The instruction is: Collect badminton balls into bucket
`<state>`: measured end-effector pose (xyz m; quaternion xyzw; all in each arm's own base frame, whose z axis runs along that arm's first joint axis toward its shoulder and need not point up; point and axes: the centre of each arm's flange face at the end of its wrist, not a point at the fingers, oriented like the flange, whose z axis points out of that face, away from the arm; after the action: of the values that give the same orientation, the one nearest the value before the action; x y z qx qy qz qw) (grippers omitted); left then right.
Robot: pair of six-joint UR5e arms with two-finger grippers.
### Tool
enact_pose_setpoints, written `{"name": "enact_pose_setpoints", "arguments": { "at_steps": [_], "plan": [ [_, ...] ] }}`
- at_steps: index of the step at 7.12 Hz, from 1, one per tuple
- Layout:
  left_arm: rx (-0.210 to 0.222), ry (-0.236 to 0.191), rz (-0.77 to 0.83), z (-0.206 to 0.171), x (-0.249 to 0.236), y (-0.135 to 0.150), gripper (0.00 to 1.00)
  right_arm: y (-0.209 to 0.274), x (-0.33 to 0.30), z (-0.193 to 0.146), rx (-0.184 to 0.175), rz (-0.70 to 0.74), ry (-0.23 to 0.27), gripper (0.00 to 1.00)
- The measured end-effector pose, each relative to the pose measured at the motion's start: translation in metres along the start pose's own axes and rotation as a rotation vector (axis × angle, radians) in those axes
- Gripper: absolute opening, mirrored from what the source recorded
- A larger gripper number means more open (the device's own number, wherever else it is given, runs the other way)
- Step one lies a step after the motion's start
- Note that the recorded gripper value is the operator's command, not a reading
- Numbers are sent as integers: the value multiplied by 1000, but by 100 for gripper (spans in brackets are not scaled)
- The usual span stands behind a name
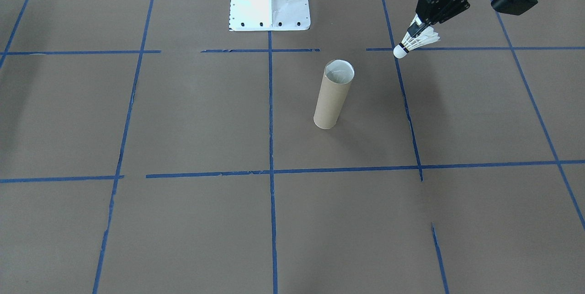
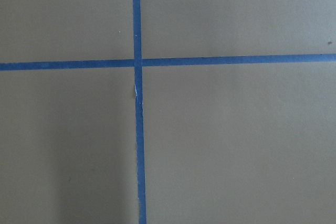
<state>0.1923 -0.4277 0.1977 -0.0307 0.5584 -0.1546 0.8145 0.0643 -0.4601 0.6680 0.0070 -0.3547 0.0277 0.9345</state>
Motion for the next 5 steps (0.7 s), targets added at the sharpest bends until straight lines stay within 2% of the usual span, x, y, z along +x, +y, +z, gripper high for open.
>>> {"name": "enact_pose_setpoints", "arguments": {
  "at_steps": [1,3,5],
  "plan": [
    [35,-39,34,-9,29,4,0,0,0,0,0,0,0,100],
    [75,-144,140,-16,83,22,0,0,0,0,0,0,0,100],
    [88,-263,271,-3,121,48,0,0,0,0,0,0,0,100]
  ]
}}
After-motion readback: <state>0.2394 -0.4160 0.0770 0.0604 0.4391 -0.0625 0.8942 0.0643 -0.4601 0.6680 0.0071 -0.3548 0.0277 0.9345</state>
